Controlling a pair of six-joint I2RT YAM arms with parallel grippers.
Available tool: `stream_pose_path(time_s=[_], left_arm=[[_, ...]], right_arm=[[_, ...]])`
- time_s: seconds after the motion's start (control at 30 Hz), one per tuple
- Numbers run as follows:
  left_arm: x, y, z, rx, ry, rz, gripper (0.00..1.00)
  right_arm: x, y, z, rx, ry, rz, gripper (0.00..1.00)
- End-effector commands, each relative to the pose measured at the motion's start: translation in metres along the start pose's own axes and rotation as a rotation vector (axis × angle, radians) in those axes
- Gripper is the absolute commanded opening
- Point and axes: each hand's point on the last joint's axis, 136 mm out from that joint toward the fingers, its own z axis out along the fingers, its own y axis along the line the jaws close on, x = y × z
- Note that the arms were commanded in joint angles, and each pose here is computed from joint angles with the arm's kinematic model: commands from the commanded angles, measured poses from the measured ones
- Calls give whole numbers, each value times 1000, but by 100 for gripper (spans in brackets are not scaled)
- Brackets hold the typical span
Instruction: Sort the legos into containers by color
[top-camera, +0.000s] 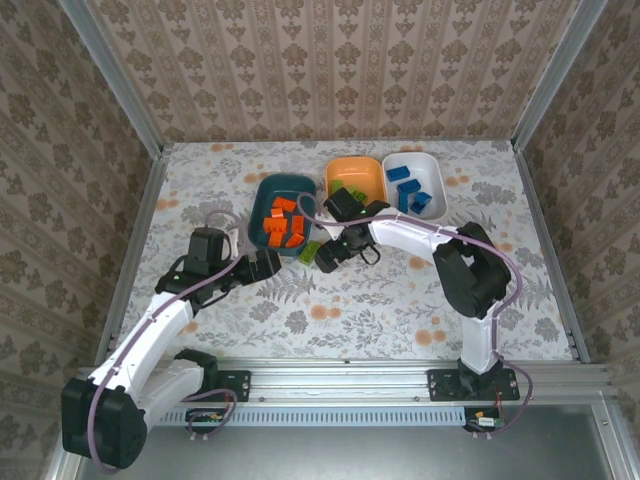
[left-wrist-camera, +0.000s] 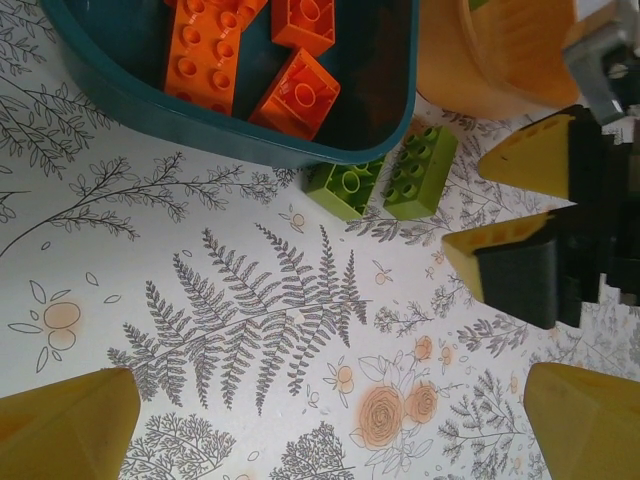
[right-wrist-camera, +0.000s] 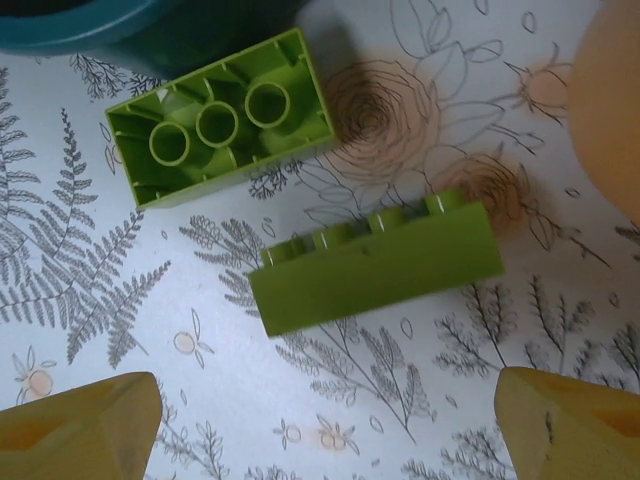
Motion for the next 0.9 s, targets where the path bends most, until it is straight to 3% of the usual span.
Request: stream_pose_path(time_s=[0.0,0.43,0.87], left_arm=[[1,2,-3,-12,-1,8,100],[3,6,-1,-23,9,9,100],[2,5,0,-16,6,0,100]], right_arm=[[-14,-5,6,38,-12,-28,89],[-14,-14,33,78,48,-32,87],[-9,-11,28,67,42,5,62]])
